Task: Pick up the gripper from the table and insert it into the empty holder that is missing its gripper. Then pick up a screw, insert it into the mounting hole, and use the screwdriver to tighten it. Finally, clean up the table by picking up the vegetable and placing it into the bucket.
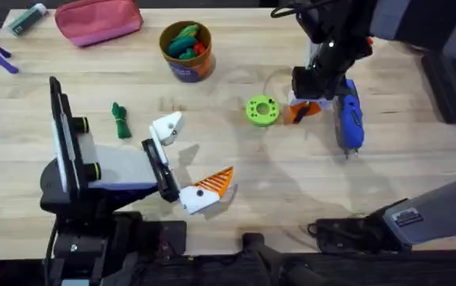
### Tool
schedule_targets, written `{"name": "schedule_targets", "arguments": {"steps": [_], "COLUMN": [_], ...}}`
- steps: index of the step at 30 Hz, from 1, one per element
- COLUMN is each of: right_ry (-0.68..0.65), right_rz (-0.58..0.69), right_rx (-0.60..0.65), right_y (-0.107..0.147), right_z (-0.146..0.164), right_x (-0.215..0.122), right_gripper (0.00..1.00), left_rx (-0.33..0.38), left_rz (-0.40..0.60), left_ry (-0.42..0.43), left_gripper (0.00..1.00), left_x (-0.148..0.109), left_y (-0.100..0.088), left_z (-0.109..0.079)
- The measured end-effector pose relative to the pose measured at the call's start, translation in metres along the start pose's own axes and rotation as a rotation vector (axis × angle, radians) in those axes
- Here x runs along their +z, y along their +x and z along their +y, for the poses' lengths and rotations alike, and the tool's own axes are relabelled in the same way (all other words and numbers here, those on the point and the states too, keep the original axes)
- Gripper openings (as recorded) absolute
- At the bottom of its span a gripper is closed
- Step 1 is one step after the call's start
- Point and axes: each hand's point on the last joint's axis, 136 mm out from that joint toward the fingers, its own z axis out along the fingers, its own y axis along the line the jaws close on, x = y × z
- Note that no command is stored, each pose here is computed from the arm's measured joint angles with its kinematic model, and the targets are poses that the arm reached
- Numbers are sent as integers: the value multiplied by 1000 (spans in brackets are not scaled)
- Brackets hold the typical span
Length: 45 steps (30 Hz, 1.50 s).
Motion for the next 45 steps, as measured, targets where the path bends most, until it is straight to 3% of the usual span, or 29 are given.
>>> {"name": "schedule_targets", "arguments": {"steps": [14, 22, 32, 37, 45], "right_ry": [-11, -121, -461, -700, -981], "right_rz": [-24, -245, -588, -676, -676], "right_rx": [-1, -31, -165, -230, -264], "right_y": [-3, -5, 10, 18, 36], "right_z": [2, 14, 66, 98, 124], "right_x": [-4, -68, -167, -179, -156], "right_gripper": [15, 14, 14, 14, 13], "left_rx": [0, 0, 0, 0, 0], "left_rz": [0, 0, 0, 0, 0], "left_ry": [0, 0, 0, 0, 0], "left_gripper": [987, 987, 988, 987, 987], "left_x": [0, 0, 0, 0, 0], "left_y": [0, 0, 0, 0, 0], "left_z": [0, 0, 0, 0, 0]}}
